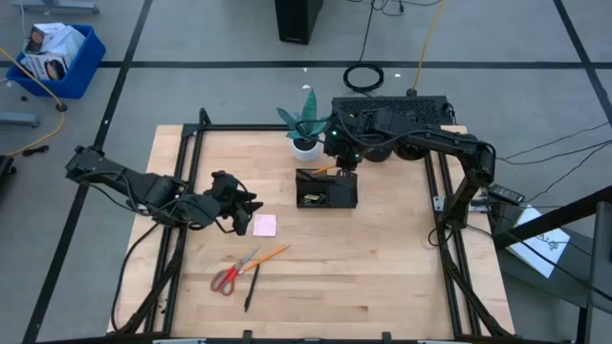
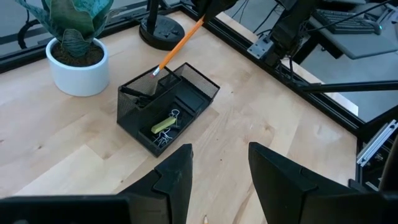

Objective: Pick and place office supplies into organizer
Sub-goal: Put the orange pencil into the black desk organizer

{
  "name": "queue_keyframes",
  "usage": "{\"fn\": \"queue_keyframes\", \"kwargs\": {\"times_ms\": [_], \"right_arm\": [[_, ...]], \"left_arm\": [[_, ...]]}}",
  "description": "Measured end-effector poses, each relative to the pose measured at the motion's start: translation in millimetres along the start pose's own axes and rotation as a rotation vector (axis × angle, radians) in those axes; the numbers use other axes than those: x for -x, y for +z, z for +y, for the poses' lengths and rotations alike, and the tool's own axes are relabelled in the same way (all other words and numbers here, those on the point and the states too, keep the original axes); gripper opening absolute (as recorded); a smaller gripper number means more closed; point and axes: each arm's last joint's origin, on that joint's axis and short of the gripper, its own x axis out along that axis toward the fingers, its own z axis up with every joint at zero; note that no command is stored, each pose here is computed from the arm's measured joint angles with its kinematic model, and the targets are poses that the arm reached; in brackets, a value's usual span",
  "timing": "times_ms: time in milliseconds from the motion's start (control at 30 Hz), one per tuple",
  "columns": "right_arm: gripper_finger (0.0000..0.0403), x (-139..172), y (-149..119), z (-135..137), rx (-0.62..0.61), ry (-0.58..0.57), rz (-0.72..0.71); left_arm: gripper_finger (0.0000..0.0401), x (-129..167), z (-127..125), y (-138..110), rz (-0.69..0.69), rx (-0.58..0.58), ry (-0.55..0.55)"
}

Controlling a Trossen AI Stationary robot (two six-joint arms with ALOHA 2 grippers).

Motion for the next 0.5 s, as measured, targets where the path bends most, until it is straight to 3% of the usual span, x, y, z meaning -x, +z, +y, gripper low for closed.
{"fn": "queue_keyframes", "kwargs": {"times_ms": [500], "right_arm": [[0.0018, -0.1, 0.9, 0.3, 0.005, -0.001, -0.008]], "left_arm": [[0.0161, 0.0, 0.2, 0.2, -0.007, -0.052, 0.007]]}}
